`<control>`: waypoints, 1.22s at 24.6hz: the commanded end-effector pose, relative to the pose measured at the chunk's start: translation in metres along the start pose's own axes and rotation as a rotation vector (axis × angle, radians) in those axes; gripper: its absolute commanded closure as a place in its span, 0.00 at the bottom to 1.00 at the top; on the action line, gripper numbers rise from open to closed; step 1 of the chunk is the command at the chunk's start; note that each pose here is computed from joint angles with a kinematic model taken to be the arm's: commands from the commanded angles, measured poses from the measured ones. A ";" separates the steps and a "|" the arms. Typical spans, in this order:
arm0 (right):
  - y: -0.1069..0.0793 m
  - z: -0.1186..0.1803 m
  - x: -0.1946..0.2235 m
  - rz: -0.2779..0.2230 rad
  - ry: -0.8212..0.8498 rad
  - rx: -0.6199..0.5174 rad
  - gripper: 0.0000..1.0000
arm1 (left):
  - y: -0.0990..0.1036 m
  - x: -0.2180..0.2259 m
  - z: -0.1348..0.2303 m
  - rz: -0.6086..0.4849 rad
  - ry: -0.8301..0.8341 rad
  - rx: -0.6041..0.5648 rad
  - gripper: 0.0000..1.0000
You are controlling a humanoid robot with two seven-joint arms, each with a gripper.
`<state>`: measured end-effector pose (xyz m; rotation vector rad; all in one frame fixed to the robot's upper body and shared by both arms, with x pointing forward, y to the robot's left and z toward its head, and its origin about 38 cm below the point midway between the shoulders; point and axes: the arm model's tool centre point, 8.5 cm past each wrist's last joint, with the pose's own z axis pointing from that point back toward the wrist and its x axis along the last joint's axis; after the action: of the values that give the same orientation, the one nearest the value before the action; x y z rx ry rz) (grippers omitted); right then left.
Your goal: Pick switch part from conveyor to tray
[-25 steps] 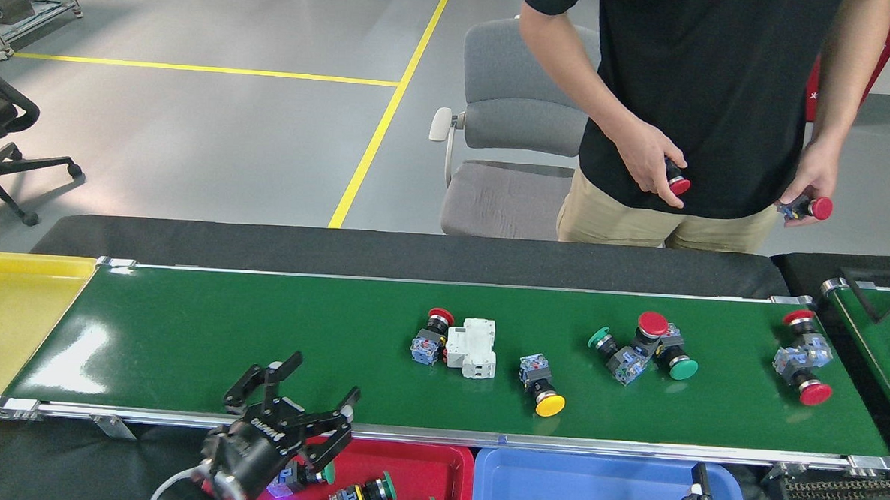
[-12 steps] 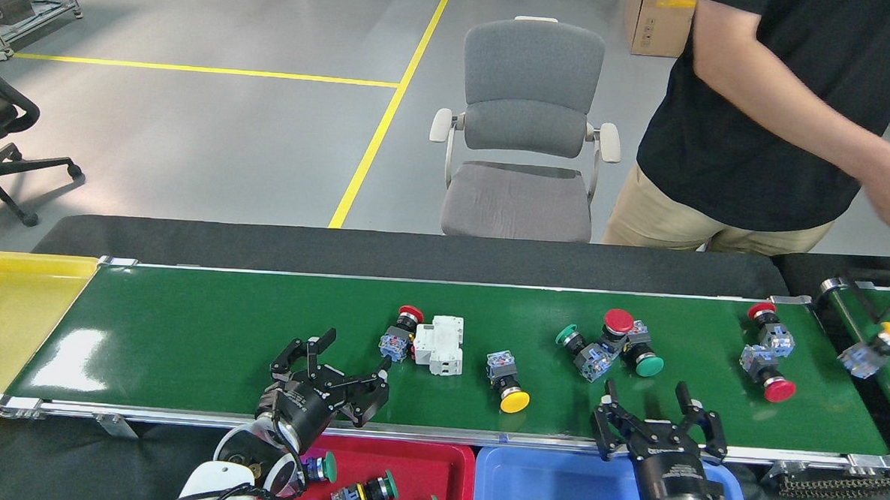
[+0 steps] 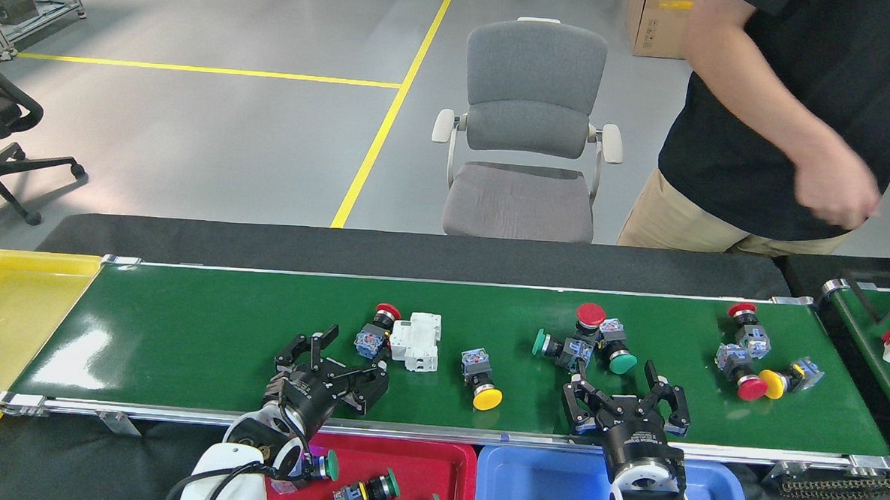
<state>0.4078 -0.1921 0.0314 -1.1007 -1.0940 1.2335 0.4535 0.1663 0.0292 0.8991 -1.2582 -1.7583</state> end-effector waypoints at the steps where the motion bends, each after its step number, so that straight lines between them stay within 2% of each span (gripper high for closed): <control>1: -0.012 -0.007 -0.001 0.005 0.003 -0.024 0.01 | 0.014 -0.002 -0.004 0.000 -0.006 0.042 0.82; 2: -0.011 -0.009 -0.001 0.005 0.004 -0.018 0.01 | 0.013 -0.002 -0.002 0.000 -0.016 0.053 0.88; 5: -0.012 -0.014 0.001 0.004 0.005 -0.013 0.01 | 0.012 0.007 0.006 0.008 -0.104 0.105 0.93; 7: -0.009 -0.016 0.001 0.002 0.010 0.002 0.01 | 0.014 0.026 0.019 -0.007 -0.230 0.136 0.93; 9: -0.009 -0.019 -0.002 0.004 0.037 0.009 0.02 | 0.009 0.040 0.049 -0.041 -0.385 0.153 0.92; 10: -0.008 -0.020 -0.003 0.006 0.046 0.014 0.04 | 0.008 0.040 0.064 -0.067 -0.420 0.162 0.91; 11: -0.008 -0.022 -0.003 0.007 0.046 0.018 0.12 | 0.005 0.037 0.079 -0.083 -0.410 0.164 0.88; 12: -0.009 -0.023 -0.002 0.009 0.045 0.018 0.22 | 0.002 0.035 0.088 -0.089 -0.401 0.163 0.83; 14: -0.011 -0.025 -0.002 0.021 0.035 0.013 0.56 | -0.005 0.031 0.106 -0.098 -0.383 0.156 0.67; 15: -0.012 -0.025 0.000 0.026 0.029 0.016 0.69 | -0.005 0.027 0.109 -0.102 -0.371 0.155 0.61; 16: -0.011 -0.025 0.002 0.033 0.020 0.022 0.82 | -0.006 0.018 0.114 -0.106 -0.348 0.152 0.46; 18: -0.011 -0.025 0.002 0.043 0.013 0.022 0.96 | -0.007 0.004 0.123 -0.103 -0.303 0.154 0.11; 19: -0.012 -0.025 0.002 0.047 0.011 0.019 0.98 | -0.011 -0.002 0.130 -0.095 -0.280 0.149 0.00; 22: -0.014 -0.024 0.002 0.043 0.009 0.010 0.98 | -0.023 -0.011 0.145 -0.043 -0.241 0.143 0.00; 26: -0.029 -0.015 0.011 0.033 -0.026 -0.043 0.98 | -0.031 -0.035 0.166 -0.016 -0.153 0.138 0.00; 28: -0.037 -0.001 0.025 0.028 -0.092 -0.083 0.98 | -0.033 -0.059 0.180 0.002 -0.060 0.146 0.00; 30: -0.043 0.026 0.045 0.031 -0.224 -0.121 0.98 | -0.039 -0.082 0.199 0.028 0.042 0.148 0.00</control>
<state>0.3949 -0.1587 0.0644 -1.0993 -1.2429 1.3149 0.3098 0.3170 0.0453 0.9521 -1.3828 -1.6722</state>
